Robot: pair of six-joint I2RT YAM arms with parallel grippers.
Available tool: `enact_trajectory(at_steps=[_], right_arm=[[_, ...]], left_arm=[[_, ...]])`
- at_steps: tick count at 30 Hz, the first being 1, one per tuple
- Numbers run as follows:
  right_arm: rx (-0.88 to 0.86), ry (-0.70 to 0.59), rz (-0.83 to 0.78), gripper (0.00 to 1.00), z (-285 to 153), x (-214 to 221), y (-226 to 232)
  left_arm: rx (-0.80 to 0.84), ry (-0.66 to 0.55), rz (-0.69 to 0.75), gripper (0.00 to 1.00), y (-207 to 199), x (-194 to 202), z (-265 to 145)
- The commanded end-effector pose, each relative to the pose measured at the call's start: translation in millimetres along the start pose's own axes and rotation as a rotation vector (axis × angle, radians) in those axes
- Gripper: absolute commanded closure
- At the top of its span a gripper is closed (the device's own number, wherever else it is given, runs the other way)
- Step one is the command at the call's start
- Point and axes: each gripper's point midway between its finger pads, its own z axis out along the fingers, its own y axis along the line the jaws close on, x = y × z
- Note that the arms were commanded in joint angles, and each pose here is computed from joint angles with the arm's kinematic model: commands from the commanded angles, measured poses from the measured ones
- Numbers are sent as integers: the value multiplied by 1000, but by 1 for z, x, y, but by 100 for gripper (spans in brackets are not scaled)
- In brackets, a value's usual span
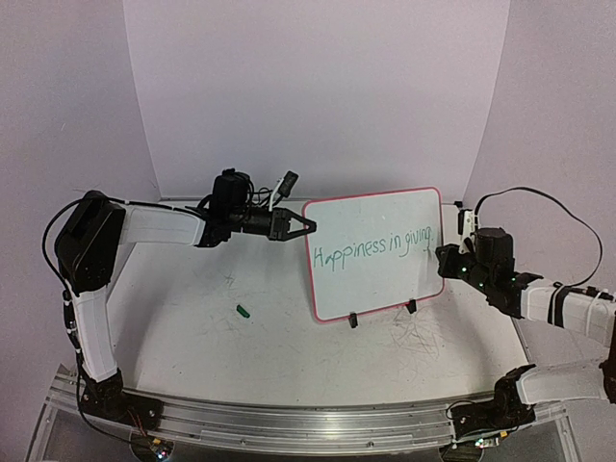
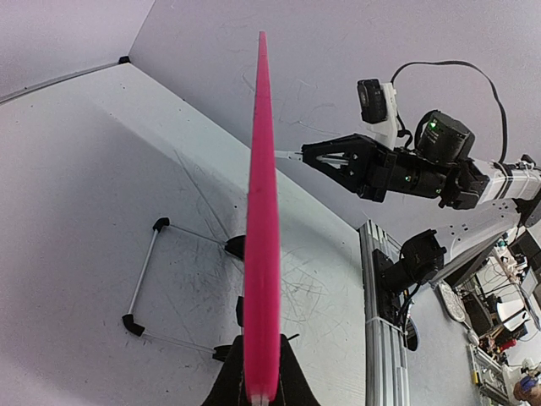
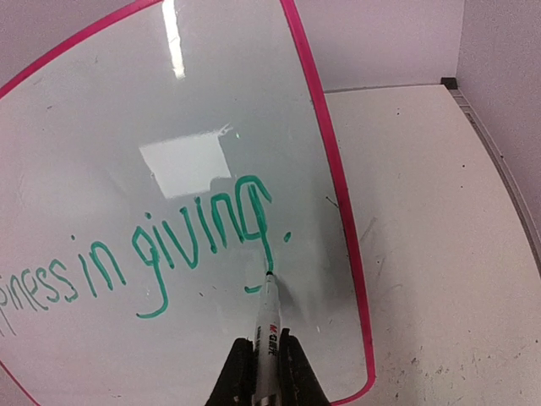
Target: Write a sentence on the whiteboard
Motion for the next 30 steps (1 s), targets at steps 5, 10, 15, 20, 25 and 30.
enact_trajectory(at_steps=[5,10,15,20,25,30], right_arm=[[-37,0,15,100,-3,-1,5],[-47,0,16,100,-2,-2,8],[-67,1,17,100,-2,-3,12],[-154,-67,25,100,-24,-27,28],[-75,-195,30,100,-63,-66,16],[1,-292,-10,100,-91,-101,7]], left_arm=[[56,49,8,100,-25,11,7],[56,49,8,100,-25,11,7],[55,48,10,100,-25,11,7],[46,45,12,98,-23,10,6],[28,24,24,88,-22,0,0],[-22,-25,56,67,-21,-22,-15]])
